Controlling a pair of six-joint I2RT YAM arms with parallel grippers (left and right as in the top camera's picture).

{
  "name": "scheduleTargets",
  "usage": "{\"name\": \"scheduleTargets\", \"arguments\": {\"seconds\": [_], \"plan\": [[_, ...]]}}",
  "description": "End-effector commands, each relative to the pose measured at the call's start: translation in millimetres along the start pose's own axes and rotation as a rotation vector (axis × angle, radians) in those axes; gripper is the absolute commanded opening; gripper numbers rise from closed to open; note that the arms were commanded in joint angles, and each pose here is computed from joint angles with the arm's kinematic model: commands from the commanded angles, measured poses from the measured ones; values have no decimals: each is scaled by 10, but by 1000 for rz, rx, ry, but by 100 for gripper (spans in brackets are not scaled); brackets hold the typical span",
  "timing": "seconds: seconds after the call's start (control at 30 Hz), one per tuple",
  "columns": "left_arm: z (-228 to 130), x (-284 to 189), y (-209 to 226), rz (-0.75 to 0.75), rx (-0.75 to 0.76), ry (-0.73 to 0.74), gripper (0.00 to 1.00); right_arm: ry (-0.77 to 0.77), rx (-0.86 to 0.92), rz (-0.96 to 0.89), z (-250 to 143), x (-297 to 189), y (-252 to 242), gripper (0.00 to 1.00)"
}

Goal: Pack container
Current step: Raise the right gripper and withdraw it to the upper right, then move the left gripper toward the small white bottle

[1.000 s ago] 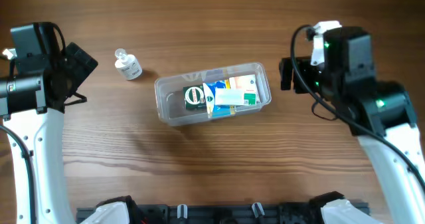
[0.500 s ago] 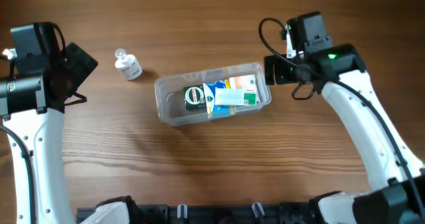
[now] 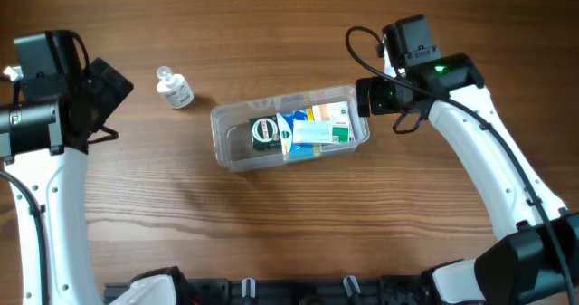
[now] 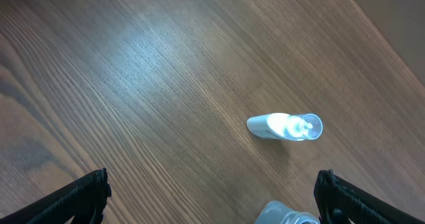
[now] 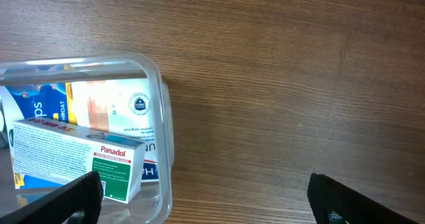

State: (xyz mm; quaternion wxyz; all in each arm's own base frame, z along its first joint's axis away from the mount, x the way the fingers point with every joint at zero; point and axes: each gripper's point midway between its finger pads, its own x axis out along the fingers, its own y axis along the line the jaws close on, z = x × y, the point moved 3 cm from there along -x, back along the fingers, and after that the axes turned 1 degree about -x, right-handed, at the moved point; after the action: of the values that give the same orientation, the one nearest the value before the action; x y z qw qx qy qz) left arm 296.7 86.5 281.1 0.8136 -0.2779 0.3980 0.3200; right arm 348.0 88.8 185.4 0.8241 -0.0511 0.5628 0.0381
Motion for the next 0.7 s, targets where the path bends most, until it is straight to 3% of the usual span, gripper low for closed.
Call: {"name": "scheduleTargets", "arguments": {"seconds": [0.0,0.23,0.3,0.67], "plan": [[39,-35,10,0,-6,-15,100,-7,1,-13,47,10,-22,100],[43,-35,14,3,-5,-17,100,-7,1,-13,47,10,-22,100],[181,-50,143,98,5,-108,100,-7,1,-13,47,10,-22,100],[186,-51,150,103,5,-112,100,-7,1,-13,47,10,-22,100]]}}
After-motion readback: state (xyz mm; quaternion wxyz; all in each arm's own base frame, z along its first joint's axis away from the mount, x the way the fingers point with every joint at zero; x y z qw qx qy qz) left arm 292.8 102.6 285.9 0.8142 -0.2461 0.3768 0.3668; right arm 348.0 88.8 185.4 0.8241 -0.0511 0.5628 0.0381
